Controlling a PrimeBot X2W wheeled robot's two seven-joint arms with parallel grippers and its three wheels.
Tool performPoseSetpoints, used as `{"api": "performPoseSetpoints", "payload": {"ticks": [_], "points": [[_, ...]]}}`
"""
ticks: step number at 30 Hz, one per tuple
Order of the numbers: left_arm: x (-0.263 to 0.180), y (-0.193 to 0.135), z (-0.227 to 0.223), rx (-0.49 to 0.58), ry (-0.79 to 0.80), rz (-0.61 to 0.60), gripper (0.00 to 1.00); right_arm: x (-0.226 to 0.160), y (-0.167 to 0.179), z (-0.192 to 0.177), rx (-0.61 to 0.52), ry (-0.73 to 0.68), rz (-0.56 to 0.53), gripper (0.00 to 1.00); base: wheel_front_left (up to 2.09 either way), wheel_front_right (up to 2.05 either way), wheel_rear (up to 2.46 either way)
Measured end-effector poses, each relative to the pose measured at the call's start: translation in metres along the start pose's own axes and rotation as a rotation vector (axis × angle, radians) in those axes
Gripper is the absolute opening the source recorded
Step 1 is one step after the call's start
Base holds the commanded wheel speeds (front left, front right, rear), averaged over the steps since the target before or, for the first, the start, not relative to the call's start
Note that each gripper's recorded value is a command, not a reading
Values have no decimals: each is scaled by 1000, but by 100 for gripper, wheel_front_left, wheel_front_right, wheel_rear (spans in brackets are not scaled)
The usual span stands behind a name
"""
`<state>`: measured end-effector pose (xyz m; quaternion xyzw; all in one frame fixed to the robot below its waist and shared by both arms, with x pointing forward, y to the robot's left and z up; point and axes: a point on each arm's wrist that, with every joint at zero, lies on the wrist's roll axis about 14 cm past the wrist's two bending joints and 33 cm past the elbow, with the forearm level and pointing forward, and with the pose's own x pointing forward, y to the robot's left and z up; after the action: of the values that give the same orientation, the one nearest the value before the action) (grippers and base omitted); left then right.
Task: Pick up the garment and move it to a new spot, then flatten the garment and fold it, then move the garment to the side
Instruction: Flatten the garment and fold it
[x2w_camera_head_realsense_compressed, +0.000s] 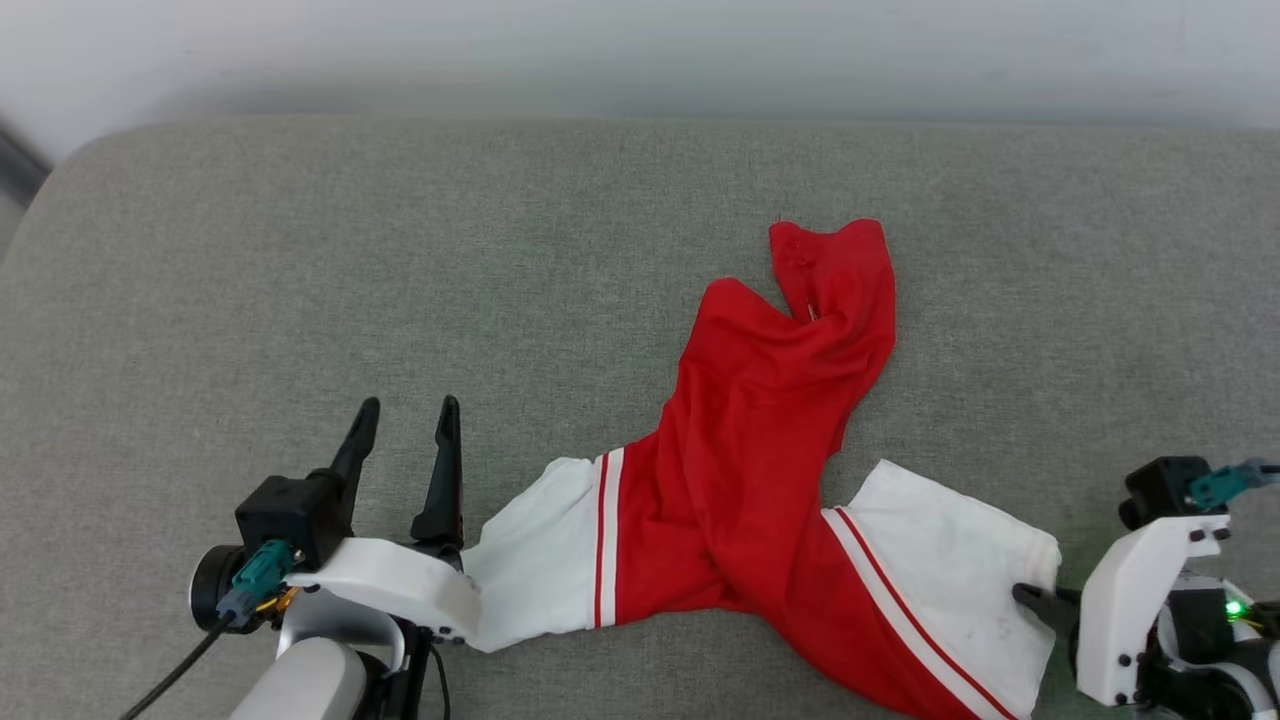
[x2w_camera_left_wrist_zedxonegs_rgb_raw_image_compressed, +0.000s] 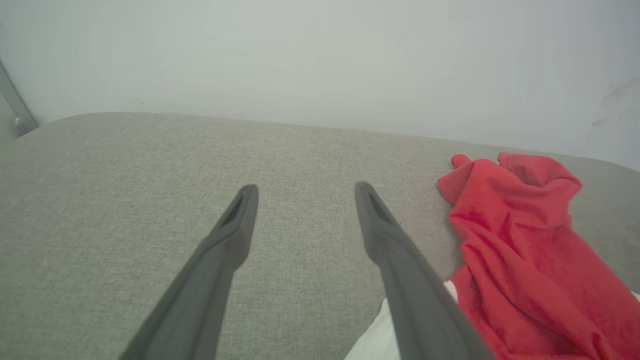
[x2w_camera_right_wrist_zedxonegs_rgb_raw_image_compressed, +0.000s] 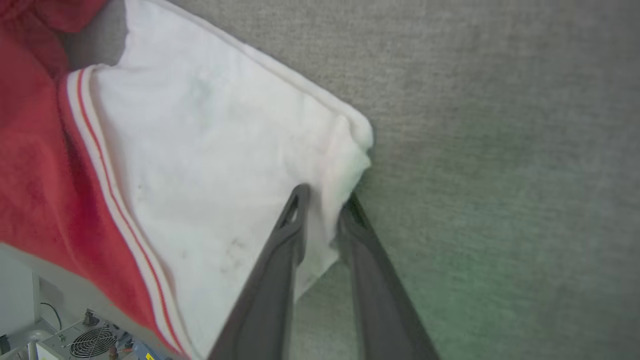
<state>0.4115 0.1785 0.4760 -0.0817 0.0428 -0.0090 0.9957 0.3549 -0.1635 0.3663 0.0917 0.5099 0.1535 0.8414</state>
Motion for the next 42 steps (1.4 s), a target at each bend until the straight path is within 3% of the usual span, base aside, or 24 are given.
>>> {"api": "performPoseSetpoints", "payload": {"ticks": [9,10,11,15,25,31,33,34,42], "points": [[-10,-4,-13,-18,170,-96,100,-23,-4,16,-50,-122,-36,0,0,0,0],[-22,0,-30,8,352,-162,100,-42,-9,22,-49,-193,-66,0,0,0,0],[-22,0,-30,8,352,-162,100,-42,-9,22,-49,-193,-66,0,0,0,0],[-46,1,-59,50,616,-228,100,-59,-14,10,-14,-231,-92,0,0,0,0],[-74,-3,-103,134,970,-321,100,-62,-17,-4,49,-241,-103,0,0,0,0],[-74,-1,-118,170,1078,-325,99,-59,-22,-7,75,-235,-107,0,0,0,0],[-73,-2,-122,175,1106,-331,25,-60,-23,-6,79,-241,-110,0,0,0,0],[-71,-3,-123,175,1111,-333,0,-60,-23,-5,83,-248,-108,0,0,0,0],[-61,-10,-115,186,1010,-332,0,-72,-28,4,75,-309,-123,0,0,0,0]]}}
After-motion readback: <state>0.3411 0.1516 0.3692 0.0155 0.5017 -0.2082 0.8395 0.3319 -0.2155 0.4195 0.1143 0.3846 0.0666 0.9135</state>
